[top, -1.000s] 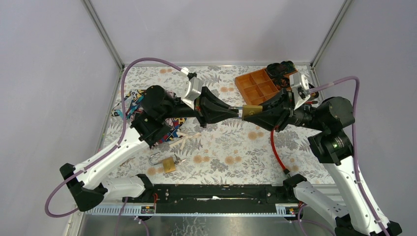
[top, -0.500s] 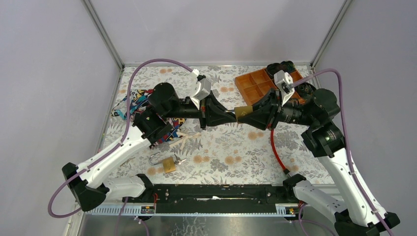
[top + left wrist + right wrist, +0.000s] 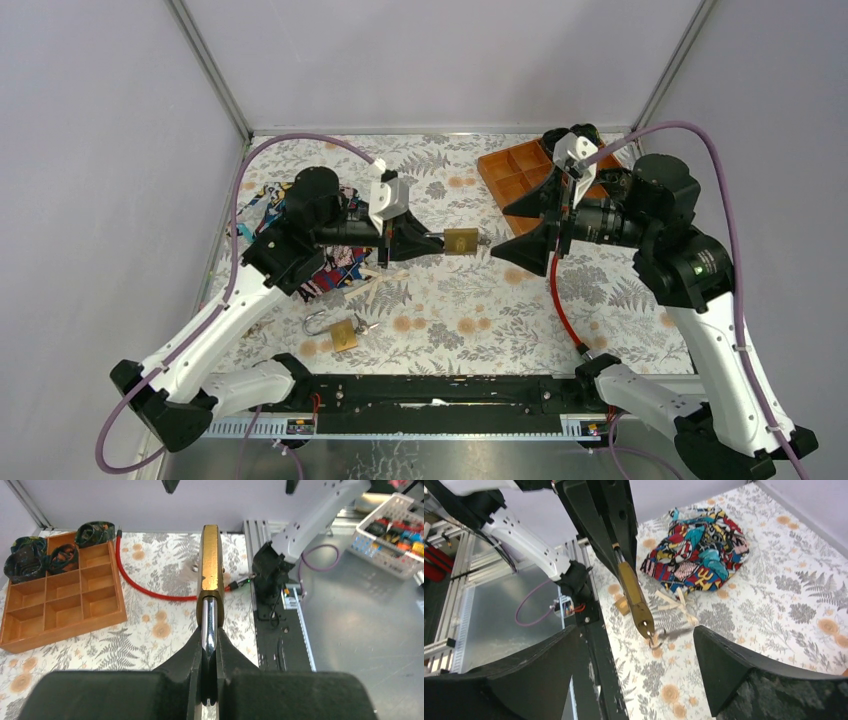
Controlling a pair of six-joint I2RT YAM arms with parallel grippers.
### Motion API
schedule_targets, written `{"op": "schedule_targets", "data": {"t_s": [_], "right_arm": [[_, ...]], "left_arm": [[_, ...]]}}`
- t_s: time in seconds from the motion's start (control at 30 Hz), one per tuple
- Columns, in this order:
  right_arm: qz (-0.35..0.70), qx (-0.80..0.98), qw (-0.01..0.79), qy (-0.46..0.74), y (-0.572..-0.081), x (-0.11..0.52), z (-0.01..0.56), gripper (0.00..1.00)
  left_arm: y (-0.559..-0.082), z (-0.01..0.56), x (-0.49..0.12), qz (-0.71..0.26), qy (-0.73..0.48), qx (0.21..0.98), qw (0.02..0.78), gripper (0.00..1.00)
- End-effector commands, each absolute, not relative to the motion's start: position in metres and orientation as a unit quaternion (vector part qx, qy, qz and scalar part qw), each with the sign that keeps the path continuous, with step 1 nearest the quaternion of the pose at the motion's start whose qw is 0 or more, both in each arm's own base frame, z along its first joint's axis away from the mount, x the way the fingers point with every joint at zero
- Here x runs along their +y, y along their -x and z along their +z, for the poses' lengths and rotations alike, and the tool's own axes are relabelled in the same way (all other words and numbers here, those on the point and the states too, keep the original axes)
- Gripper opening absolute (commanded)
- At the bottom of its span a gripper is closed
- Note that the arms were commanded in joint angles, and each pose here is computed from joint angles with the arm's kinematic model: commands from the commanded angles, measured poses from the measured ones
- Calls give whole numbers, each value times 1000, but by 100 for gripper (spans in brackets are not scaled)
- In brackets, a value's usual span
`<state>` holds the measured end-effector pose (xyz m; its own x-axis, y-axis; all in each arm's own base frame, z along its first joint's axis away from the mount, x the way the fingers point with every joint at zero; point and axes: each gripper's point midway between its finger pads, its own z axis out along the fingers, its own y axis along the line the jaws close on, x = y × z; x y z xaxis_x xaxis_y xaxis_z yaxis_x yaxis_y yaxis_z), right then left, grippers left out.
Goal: Lock with the key
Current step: Place the lock at the center of the board.
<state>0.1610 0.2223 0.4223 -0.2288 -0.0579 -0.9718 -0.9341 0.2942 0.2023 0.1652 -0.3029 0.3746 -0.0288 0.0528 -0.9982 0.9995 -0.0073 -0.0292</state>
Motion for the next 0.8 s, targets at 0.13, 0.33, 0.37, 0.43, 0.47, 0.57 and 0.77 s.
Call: {"op": "schedule_targets", "data": {"t_s": [0.13, 0.33, 0.37, 0.43, 0.47, 0.57, 0.77], "right_arm": [[448, 672, 399, 434, -165, 232, 379, 82], [447, 628, 403, 493, -155, 241, 371, 79], [450, 627, 399, 495, -154, 243, 369, 78], [445, 633, 389, 500, -152, 246, 361, 76], [442, 635, 385, 503, -151, 247, 357, 73], [435, 638, 383, 508, -152, 252, 352, 56], [413, 647, 386, 511, -157, 253, 344, 37]], "left_arm": [[-157, 374, -290, -443, -558, 483, 509, 0], [-156, 373, -290, -444, -563, 478, 508, 0], [-156, 372, -290, -445, -563, 478, 506, 0], [-156, 373, -291, -446, -564, 477, 506, 0], [-156, 373, -291, -447, -564, 477, 504, 0], [-156, 372, -292, -450, -563, 477, 502, 0], [-154, 375, -292, -455, -563, 475, 500, 0]]}}
